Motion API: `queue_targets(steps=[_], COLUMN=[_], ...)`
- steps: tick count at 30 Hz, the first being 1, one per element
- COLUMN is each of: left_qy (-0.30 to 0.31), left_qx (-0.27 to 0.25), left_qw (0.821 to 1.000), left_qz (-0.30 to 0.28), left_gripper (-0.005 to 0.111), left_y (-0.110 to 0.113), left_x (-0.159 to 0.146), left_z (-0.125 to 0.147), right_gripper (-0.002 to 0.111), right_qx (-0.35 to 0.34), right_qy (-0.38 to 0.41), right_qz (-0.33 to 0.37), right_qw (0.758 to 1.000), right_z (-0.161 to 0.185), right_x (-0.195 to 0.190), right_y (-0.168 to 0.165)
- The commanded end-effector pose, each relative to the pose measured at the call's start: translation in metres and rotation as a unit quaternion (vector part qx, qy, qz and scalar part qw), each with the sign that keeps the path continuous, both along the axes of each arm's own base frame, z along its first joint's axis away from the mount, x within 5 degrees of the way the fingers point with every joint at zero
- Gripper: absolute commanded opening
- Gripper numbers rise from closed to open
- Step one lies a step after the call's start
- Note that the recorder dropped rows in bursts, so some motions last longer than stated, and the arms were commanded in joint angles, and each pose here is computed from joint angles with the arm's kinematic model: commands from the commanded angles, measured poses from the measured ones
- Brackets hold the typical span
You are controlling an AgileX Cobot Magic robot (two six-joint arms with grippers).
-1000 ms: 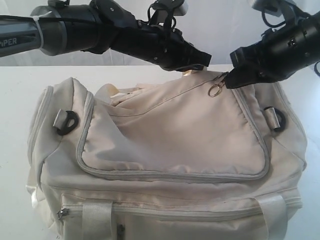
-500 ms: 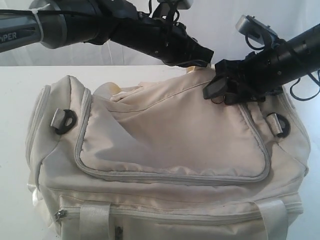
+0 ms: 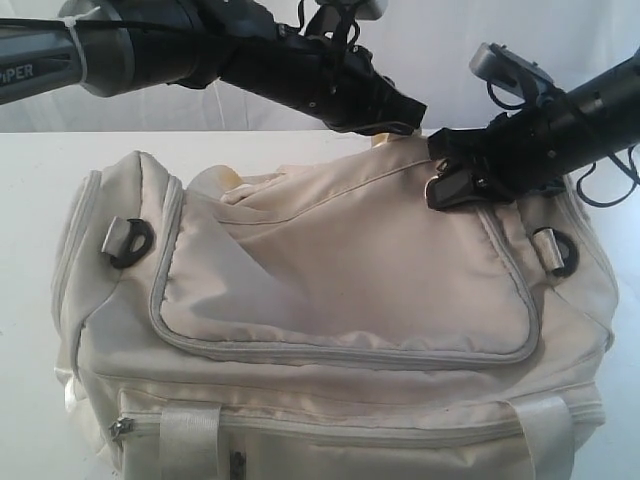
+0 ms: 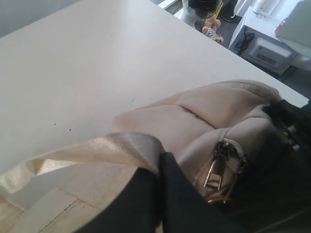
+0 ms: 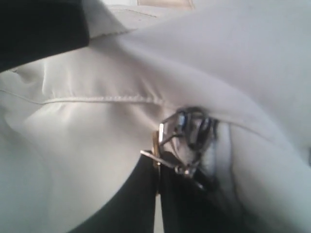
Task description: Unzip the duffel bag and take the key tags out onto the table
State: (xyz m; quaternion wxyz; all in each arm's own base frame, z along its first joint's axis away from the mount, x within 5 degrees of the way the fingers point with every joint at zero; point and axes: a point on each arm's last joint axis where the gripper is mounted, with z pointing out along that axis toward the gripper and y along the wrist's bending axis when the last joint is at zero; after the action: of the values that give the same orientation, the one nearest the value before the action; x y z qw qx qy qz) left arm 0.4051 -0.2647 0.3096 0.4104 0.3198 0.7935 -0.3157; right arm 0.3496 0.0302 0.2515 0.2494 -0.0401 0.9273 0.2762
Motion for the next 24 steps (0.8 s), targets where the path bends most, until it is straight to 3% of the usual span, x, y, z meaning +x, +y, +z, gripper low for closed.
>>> queue_targets(steps=[1,13,24], left_qy=[-0.003,0.005,0.003], left_qx=[-0.027,-0.007,-0.010], left_qw=[1.000,1.000,1.000], left_qz=[-0.008,0.006,0.012], left_gripper=[0.000,0.000,0.000], left_y=[-0.003,-0.001,0.000], left_x=[-0.008,-0.007,-0.006], left_z=[0.019,0.016,0.016], right_gripper=[0.000,0.000,0.000], right_qx=[-0.035,-0.086,-0.105], right_qy=[0.010,-0.017,0.014], right_qz=[0.022,0.034,0.034], right_qw=[0.999,0.996,0.994], right_z=[0.000,0.044,0.035], right_x=[-0.007,-0.042,-0.074], right_y=[-0.003,-0.007,-0.009])
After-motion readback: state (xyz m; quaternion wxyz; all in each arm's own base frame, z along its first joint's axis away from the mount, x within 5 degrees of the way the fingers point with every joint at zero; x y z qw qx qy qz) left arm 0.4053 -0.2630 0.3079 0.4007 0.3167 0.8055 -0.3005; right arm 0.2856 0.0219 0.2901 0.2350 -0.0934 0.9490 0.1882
